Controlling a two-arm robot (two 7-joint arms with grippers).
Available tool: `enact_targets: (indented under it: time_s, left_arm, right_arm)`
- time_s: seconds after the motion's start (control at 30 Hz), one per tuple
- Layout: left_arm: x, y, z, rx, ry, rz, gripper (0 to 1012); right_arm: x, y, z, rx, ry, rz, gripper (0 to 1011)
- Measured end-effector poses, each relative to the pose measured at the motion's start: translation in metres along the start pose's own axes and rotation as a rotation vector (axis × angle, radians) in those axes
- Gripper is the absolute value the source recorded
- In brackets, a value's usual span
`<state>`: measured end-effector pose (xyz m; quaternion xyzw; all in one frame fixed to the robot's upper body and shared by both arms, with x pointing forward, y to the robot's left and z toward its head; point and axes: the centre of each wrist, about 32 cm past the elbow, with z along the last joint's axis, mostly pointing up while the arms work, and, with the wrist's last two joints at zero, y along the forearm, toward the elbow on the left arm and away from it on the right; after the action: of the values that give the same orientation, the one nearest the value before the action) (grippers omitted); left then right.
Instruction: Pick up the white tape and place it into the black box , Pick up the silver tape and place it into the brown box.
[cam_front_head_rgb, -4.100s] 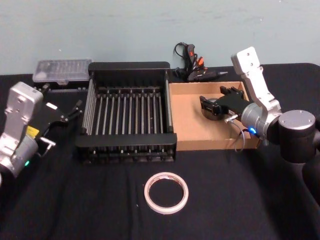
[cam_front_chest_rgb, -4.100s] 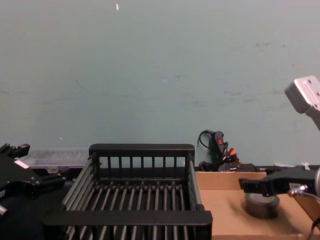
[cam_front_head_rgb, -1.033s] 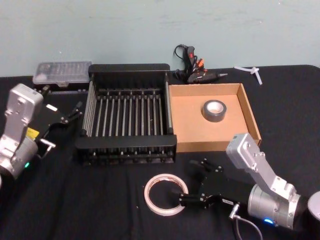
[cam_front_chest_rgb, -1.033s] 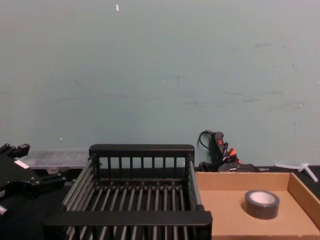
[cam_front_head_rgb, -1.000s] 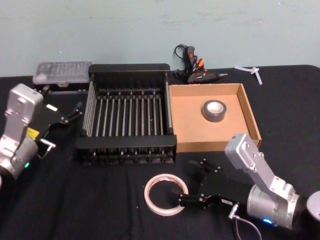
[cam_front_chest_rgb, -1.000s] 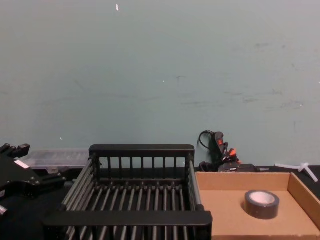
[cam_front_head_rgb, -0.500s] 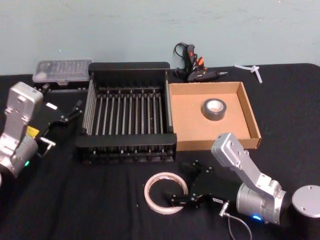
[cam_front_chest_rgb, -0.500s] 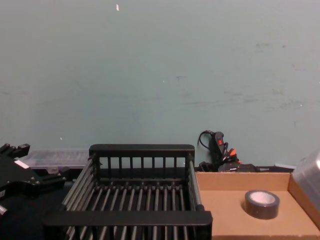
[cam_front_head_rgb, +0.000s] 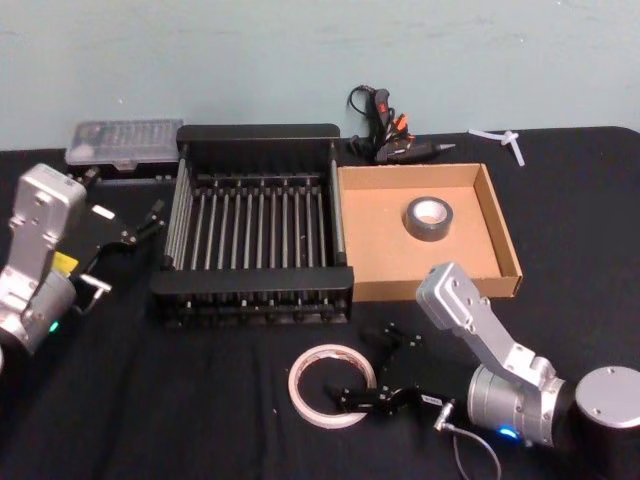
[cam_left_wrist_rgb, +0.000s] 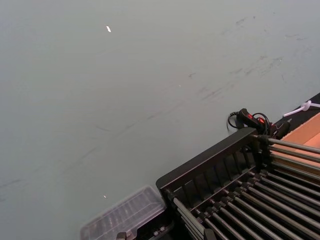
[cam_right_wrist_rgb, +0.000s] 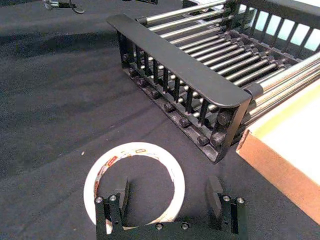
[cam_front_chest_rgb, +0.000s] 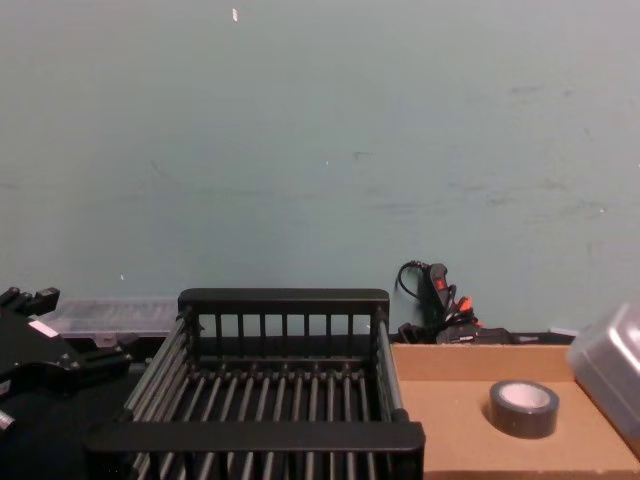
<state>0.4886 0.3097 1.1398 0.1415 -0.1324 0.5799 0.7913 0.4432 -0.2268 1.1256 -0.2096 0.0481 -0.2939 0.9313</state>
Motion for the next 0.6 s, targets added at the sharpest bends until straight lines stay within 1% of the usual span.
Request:
enact_targets:
  time_s: [0.6]
  left_arm:
    - [0.0, 0.0, 0.0, 0.0, 0.0, 0.0, 1001]
  right_arm:
    - [-0.0008, 0.0017, -0.001, -0.005, 0.009, -0.007, 1002]
